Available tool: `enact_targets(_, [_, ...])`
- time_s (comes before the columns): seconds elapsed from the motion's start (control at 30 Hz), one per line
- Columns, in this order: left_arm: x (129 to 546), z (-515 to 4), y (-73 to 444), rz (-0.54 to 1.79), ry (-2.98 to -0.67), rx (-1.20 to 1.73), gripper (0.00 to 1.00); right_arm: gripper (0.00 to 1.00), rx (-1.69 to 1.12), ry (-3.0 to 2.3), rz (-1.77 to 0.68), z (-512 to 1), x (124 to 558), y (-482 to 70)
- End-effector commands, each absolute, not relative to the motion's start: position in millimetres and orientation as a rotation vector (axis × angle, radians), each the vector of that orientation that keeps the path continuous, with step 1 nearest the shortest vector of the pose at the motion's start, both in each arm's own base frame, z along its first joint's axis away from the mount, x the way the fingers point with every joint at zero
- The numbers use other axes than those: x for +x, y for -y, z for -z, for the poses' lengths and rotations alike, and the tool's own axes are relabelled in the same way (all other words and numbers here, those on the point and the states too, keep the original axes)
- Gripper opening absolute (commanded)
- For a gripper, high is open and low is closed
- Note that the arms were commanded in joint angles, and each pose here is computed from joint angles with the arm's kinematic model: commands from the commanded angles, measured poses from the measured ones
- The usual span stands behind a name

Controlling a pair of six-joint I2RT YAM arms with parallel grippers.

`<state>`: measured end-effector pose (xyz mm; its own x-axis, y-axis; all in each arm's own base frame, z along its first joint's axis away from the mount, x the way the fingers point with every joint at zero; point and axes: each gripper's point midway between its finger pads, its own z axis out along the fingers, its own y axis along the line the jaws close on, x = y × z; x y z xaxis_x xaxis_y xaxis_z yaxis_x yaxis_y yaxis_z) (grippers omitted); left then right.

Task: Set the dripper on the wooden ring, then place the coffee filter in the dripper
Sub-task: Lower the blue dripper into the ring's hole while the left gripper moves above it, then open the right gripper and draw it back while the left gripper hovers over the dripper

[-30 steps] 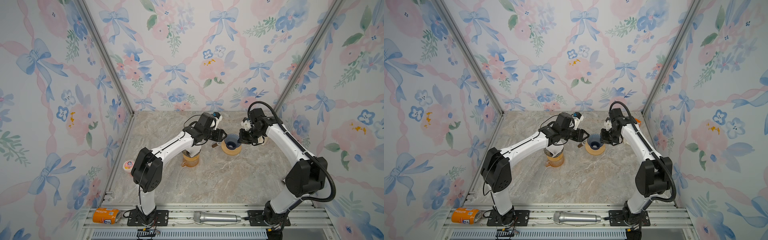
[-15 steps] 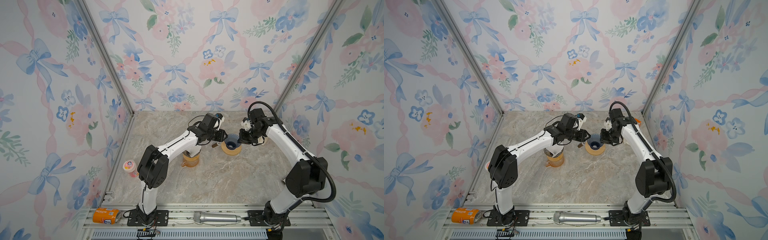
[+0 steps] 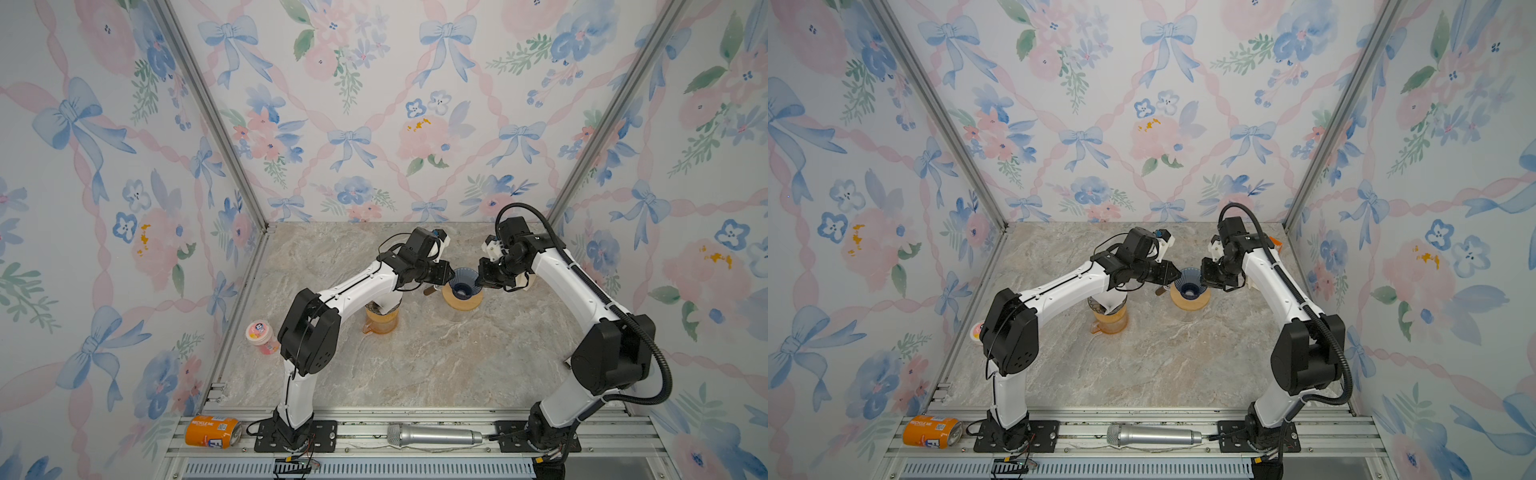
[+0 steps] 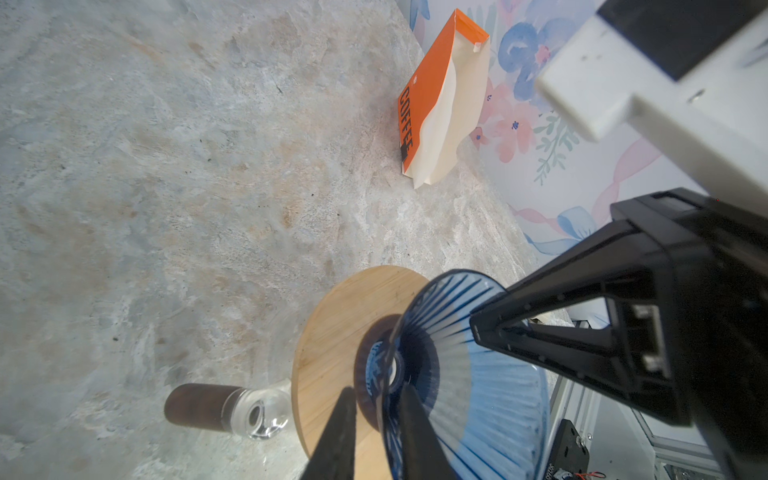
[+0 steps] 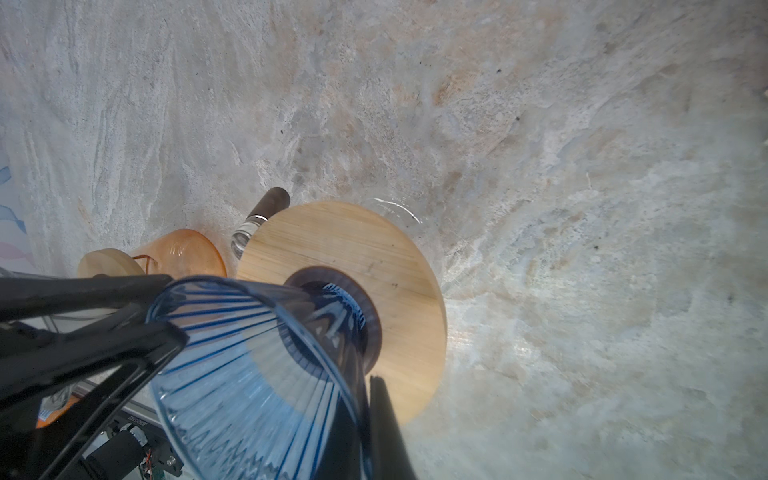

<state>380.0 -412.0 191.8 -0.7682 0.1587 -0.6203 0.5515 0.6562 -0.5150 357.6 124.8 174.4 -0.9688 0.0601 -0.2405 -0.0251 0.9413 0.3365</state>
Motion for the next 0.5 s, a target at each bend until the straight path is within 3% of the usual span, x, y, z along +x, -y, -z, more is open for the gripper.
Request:
enact_targets(0.0, [378.0,-186.4,417.4,0.987,-2.354,0.559,0.16,0.00,0.021,-2.955,-0.420,-148.7,341.7,-117.4])
enact_targets(0.47, [376.9,-180.1,419.8,1.000,-2.369,0.566,0.08,0.00,0.039,-2.987,-0.409,-142.8,339.6,-116.6])
